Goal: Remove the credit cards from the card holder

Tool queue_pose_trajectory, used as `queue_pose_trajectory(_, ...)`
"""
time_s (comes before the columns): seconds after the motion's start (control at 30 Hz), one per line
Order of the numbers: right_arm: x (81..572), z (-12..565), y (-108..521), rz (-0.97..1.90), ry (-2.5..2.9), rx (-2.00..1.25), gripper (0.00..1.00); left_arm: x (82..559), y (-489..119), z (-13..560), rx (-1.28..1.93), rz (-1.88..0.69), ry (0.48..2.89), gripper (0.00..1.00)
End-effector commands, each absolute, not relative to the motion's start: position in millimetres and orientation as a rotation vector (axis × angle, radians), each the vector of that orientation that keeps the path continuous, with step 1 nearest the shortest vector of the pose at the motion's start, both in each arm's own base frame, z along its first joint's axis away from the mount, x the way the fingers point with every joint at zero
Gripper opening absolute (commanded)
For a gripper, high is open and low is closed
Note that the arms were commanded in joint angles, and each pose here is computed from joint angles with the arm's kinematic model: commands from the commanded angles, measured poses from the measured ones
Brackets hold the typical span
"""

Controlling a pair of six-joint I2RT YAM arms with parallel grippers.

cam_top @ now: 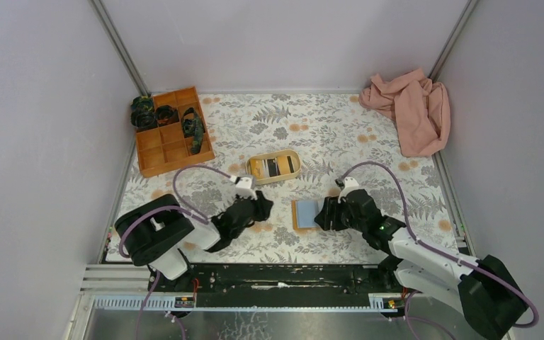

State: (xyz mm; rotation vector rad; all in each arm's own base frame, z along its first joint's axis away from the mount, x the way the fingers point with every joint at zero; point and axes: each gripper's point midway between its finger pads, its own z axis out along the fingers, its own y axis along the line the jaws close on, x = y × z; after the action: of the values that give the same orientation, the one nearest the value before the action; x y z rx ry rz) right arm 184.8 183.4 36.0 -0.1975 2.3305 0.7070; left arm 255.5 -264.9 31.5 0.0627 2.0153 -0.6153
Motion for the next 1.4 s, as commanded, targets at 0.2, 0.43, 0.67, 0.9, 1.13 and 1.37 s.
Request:
queue_pose_trajectory(0.2,215,84,219,0.572,2.187,-0.371,0.63,258,-240,70,-0.080,-0.773,1.778,0.46)
queue_pose_trajectory(0.43,221,74,231,0.392,2.239,-0.388,0.77,258,-245,67,-0.068,-0.782,1.791,0.46)
queue_pose_trajectory(0.67,224,57,230,0.256,2.287,-0.415,0.77,258,-250,63,-0.052,-0.788,1.805,0.46)
queue_pose_trajectory(0.9,221,42,234,0.213,2.327,-0.438,0.77,260,-255,61,-0.031,-0.785,1.820,0.46)
queue_pose_trajectory(1.13,218,34,230,0.179,2.342,-0.440,0.75,260,-257,60,-0.025,-0.787,1.826,0.46)
queue_pose_trajectory(1.37,214,29,233,0.183,2.357,-0.450,0.75,260,-258,58,-0.023,-0.786,1.833,0.46)
